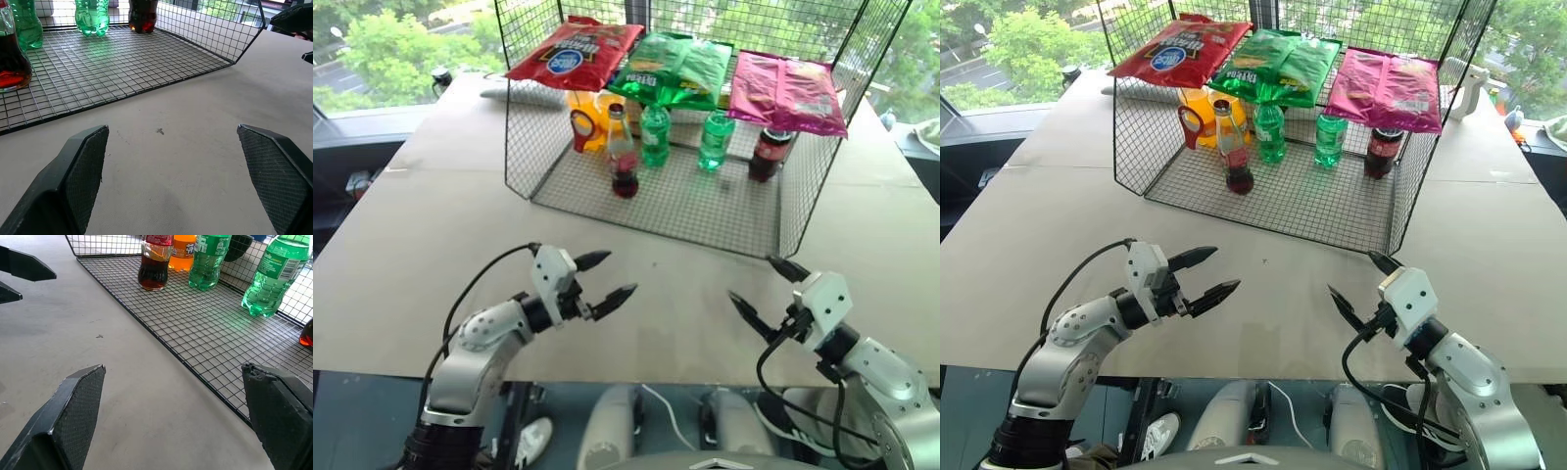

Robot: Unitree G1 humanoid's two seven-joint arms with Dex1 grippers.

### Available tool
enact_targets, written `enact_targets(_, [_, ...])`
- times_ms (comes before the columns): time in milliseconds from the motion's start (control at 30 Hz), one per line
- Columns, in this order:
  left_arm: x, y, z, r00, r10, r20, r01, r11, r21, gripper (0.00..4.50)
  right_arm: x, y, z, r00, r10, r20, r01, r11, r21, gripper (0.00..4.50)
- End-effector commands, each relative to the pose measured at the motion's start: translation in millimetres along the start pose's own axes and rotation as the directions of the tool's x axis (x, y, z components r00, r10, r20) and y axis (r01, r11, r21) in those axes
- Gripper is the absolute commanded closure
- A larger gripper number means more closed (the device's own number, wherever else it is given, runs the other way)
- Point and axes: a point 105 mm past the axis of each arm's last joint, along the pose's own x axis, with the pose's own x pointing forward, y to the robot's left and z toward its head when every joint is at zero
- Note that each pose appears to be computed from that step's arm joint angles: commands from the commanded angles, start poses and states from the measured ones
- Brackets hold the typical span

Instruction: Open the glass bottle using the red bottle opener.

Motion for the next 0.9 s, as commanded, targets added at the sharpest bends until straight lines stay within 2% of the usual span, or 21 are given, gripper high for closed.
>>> enact_targets(33, [-2.3, 1.7, 12.9, 0.999, 0.004, 0.042, -0.005, 1.000, 0.027, 0.15, -0.5, -3.1, 11.2, 0.999, -0.009, 0.042, 0.010, 1.000, -0.018, 0.00])
enact_targets(167, [-1.9, 14.6, 20.2, 0.994, 0.056, 0.093, -0.056, 0.998, -0.003, 0.15, 3.3, -5.4, 25.7, 0.992, -0.026, 0.123, 0.025, 1.000, 0.007, 0.00])
enact_targets(300, [-2.7, 36.6, 33.5, 0.976, 0.152, 0.157, -0.148, 0.988, -0.038, 0.15, 6.3, -5.7, 53.1, 0.972, -0.006, 0.233, 0.010, 1.000, -0.014, 0.00])
enact_targets(400, [-9.3, 70.4, 48.2, 0.930, 0.297, 0.218, -0.282, 0.955, -0.097, 0.15, 7.6, 2.3, 92.3, 0.921, 0.081, 0.380, -0.079, 0.997, -0.020, 0.00])
enact_targets(500, [-15.6, 95.6, 57.3, 0.899, 0.375, 0.227, -0.353, 0.926, -0.131, 0.15, 8.2, 11.7, 107.5, 0.893, 0.164, 0.420, -0.161, 0.986, -0.044, 0.00])
enact_targets(767, [-25.1, 155.2, 76.7, 0.895, 0.428, 0.126, -0.424, 0.904, -0.060, 0.15, 11.0, 18.9, 113.8, 0.878, 0.231, 0.419, -0.220, 0.973, -0.077, 0.00])
enact_targets(900, [-16.5, 184.4, 91.3, 0.901, 0.430, 0.062, -0.434, 0.897, 0.079, 0.15, 13.4, 19.4, 106.9, 0.885, 0.236, 0.401, -0.222, 0.972, -0.081, 0.00])
